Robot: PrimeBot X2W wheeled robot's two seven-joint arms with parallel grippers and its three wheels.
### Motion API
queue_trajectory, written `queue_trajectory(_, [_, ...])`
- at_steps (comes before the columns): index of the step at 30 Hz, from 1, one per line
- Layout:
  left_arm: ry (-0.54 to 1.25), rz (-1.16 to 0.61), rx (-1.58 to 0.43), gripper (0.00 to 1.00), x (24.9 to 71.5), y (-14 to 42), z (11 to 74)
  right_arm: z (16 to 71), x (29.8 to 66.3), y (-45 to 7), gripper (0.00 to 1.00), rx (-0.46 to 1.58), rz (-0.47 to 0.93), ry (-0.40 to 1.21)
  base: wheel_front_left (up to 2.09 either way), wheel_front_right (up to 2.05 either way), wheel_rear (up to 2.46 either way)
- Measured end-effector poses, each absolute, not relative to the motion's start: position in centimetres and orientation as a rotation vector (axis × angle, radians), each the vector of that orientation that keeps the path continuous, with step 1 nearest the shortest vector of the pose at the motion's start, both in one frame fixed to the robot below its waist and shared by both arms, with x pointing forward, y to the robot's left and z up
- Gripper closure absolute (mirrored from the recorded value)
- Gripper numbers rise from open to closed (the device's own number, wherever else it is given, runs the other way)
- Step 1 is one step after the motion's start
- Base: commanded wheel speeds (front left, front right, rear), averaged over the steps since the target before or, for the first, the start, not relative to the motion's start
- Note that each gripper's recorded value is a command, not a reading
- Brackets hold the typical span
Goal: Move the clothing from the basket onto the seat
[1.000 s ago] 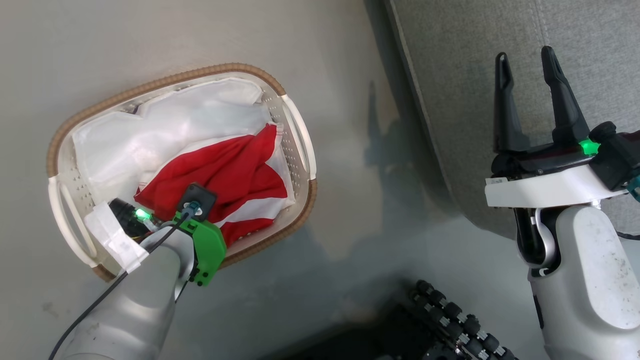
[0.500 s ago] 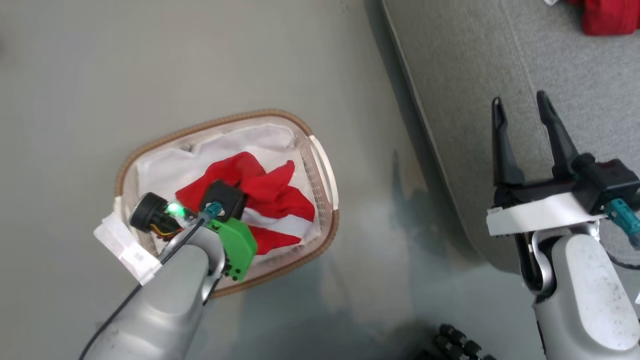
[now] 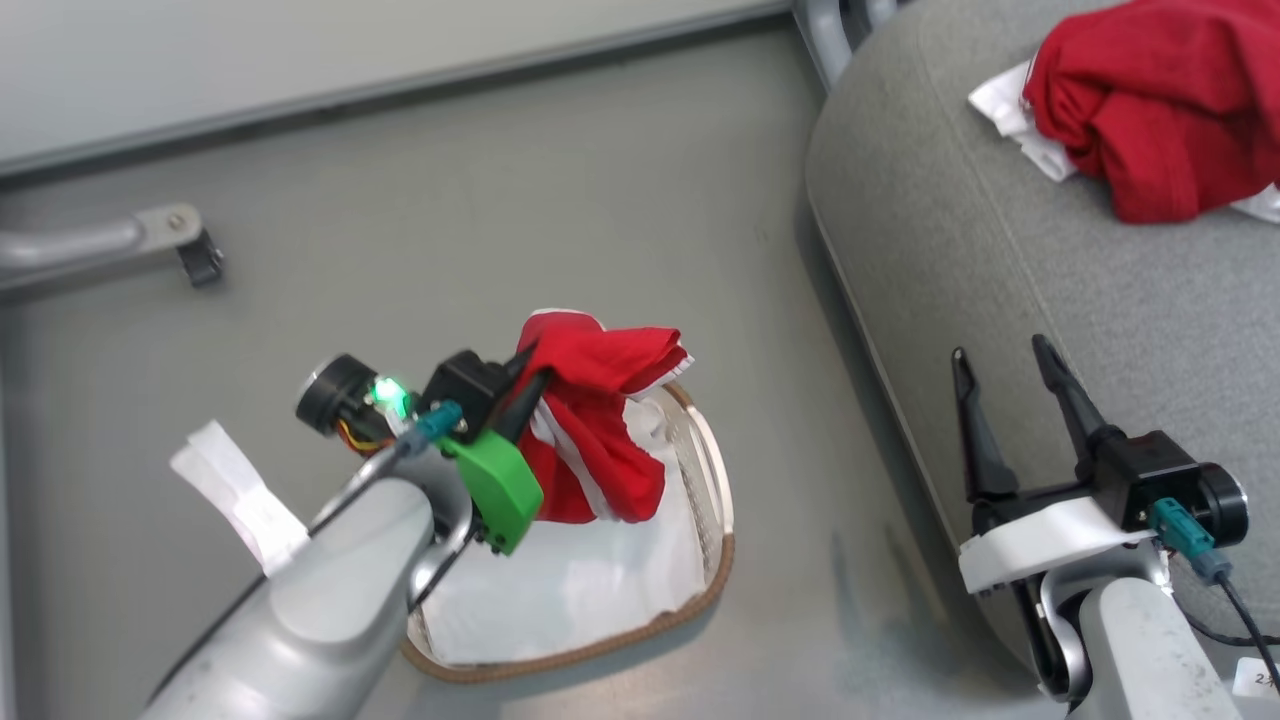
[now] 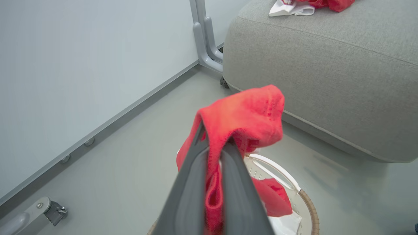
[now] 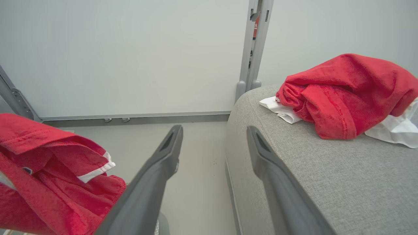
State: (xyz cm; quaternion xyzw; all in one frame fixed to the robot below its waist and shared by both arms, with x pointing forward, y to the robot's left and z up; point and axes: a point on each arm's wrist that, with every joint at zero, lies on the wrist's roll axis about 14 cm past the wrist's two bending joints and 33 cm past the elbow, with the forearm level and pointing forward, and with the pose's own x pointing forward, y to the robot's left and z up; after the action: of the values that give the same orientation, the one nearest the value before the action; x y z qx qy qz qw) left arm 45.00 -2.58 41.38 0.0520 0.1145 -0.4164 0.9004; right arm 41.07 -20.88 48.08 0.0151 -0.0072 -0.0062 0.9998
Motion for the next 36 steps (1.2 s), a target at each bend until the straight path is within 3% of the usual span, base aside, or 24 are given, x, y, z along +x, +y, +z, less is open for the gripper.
queue_trajectory(7, [-0.013, -0.836, 0.219, 1.0, 47.3, -1.5, 52.7, 52.1, 40.0, -17.7, 0.0, 0.041, 0.08, -0.124, 0.0, 0.0, 0.0])
queue_trajectory(17, [-0.259, -0.795, 0.278, 1.0, 46.3, -1.1, 65.0, 56.3, 39.0, -12.1, 0.0, 0.03, 0.251, -0.233, 0.0, 0.0, 0.0])
queue_trajectory(36, [-0.37, -0.922, 0.287, 1.0, 41.0, -4.9, 69.3, 58.1, 39.6, -1.2, 0.0, -0.039, 0.599, -0.248, 0.0, 0.0, 0.0])
